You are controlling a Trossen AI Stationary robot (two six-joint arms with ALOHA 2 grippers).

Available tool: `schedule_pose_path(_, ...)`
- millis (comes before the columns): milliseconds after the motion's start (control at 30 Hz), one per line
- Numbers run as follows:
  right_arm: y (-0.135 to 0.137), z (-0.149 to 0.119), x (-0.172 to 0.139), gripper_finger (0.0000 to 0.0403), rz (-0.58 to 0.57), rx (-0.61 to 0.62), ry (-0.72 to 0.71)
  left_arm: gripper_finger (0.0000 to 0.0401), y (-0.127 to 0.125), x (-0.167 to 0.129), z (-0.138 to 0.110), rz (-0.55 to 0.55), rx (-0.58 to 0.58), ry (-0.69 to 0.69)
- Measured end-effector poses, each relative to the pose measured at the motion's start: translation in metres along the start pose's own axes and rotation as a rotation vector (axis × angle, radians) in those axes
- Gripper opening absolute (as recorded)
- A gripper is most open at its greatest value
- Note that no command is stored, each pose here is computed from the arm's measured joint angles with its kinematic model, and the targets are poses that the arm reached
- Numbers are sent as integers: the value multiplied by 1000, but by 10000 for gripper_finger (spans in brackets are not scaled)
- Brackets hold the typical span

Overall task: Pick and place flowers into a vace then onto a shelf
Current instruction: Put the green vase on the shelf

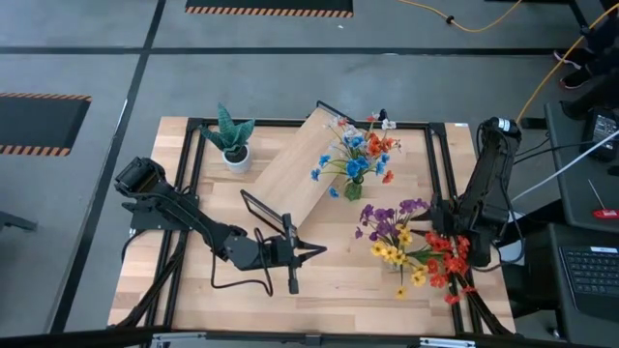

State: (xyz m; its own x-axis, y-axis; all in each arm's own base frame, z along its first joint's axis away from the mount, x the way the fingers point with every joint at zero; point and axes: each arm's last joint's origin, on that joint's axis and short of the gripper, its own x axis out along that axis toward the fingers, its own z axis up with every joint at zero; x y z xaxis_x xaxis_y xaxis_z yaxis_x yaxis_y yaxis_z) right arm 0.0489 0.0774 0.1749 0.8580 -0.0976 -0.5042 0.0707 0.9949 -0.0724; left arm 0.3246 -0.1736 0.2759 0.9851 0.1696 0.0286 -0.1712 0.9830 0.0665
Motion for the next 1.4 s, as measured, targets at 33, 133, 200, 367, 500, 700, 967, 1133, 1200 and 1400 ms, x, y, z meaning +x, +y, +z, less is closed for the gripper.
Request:
schedule_pose_path(33, -1, -1, 1, 145, -11, 24, -11, 3, 0, 0, -1, 0, 4, 5)
schedule_pose_path(133, -2, -3, 2, 145, -30, 93, -47, 5, 0, 0, -2, -1, 16, 20)
schedule_pose_path(200, -3, -4, 3, 145, -44, 116, -73, 5, 0, 0, -3, -2, 23, 27)
schedule_pose_path(367, -6, -5, 7, 145, -82, 145, -75, 1, 0, 0, -3, -2, 24, 28)
schedule_pose_path(500, -9, -3, 11, 145, -139, 175, -69, 5, 0, 0, -3, -2, 24, 28)
schedule_pose_path(700, -16, 0, 17, 145, -205, 233, -20, 7, 0, 0, -3, 0, 27, 28)
schedule_pose_path(967, -14, 14, 25, 145, -161, 242, 14, 1, 0, 0, -3, -1, 87, 28)
schedule_pose_path(1133, -23, 22, 30, 145, -180, 249, 19, 5, 0, 0, -3, -1, 87, 28)
schedule_pose_path(1200, -28, 25, 30, 145, -176, 265, 18, 7, 0, 0, -3, -1, 86, 28)
schedule_pose_path(1400, -32, 43, 32, 145, -62, 252, -52, 4, 0, 0, -3, -1, 98, 27)
